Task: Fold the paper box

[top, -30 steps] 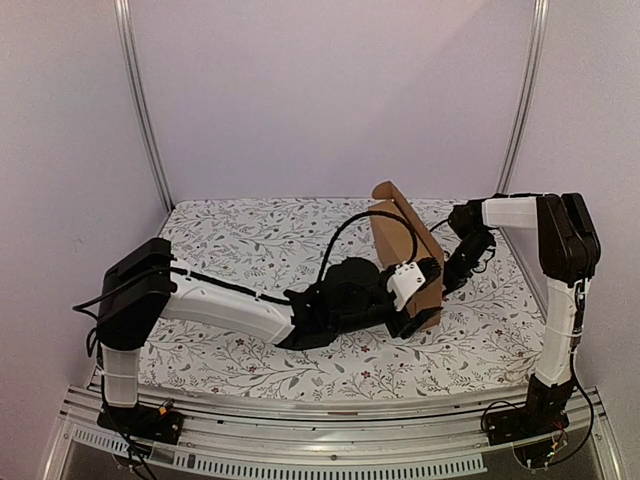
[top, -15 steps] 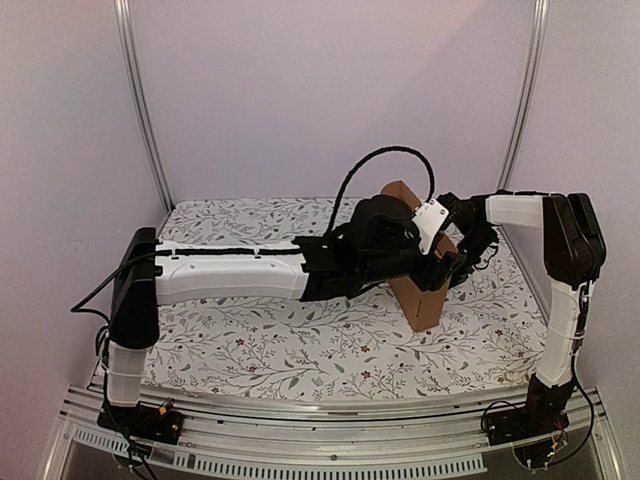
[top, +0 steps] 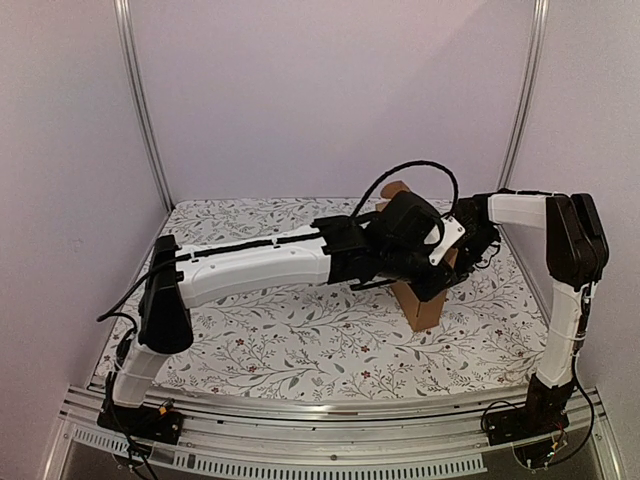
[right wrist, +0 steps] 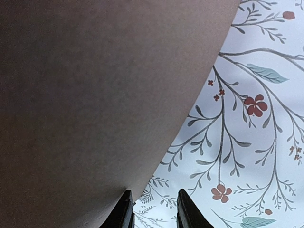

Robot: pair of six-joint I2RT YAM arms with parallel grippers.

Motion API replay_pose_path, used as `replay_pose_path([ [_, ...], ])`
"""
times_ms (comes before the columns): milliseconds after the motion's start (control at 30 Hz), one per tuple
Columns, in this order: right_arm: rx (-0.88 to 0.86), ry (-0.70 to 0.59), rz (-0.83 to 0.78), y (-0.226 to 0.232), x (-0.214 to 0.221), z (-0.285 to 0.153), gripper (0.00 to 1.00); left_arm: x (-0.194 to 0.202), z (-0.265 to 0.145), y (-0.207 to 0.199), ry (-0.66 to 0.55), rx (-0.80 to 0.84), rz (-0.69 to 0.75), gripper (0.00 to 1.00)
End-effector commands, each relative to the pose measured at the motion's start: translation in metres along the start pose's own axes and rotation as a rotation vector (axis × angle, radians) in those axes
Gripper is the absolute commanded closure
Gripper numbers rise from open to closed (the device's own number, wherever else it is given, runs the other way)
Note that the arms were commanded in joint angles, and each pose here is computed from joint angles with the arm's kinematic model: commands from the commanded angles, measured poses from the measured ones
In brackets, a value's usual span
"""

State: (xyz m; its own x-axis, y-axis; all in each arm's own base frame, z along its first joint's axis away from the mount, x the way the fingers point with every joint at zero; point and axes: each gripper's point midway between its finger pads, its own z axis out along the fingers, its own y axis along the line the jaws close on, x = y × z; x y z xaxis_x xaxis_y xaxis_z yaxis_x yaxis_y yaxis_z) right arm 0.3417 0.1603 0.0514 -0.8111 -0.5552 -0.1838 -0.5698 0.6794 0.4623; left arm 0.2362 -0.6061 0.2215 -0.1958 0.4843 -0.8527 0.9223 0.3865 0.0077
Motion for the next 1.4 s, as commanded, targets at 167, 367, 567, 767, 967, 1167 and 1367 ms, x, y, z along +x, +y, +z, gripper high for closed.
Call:
replay_pose_path([
  [167, -0.019, -0.027, -0.007, 0.008, 0.001, -0.01, 0.69, 0.02, 0.005, 0.013, 0.106, 0.024, -0.002, 0.75],
  [367, -0.032, -0.03, -0.01, 0.011, 0.002, -0.011, 0.69, 0.018, 0.01, 0.016, 0.098, 0.054, -0.012, 0.84],
  [567, -0.039, -0.027, -0.018, 0.011, 0.003, -0.01, 0.69, 0.013, 0.01, 0.022, 0.085, 0.063, 0.014, 0.91],
  [767, -0.059, -0.024, -0.026, 0.014, 0.004, -0.008, 0.69, 0.013, 0.008, 0.031, 0.103, 0.083, 0.044, 0.96],
  [967, -0.079, -0.016, -0.033, 0.015, 0.006, -0.005, 0.69, 0.007, -0.001, 0.035, 0.105, 0.104, 0.063, 0.96],
  [1167, -0.084, -0.014, -0.035, 0.015, 0.006, -0.004, 0.69, 0.014, -0.001, 0.043, 0.126, 0.094, 0.05, 0.97],
  [1367, -0.089, -0.012, -0.033, 0.016, 0.006, -0.003, 0.7, 0.028, 0.007, 0.039, 0.148, 0.126, 0.02, 1.0],
])
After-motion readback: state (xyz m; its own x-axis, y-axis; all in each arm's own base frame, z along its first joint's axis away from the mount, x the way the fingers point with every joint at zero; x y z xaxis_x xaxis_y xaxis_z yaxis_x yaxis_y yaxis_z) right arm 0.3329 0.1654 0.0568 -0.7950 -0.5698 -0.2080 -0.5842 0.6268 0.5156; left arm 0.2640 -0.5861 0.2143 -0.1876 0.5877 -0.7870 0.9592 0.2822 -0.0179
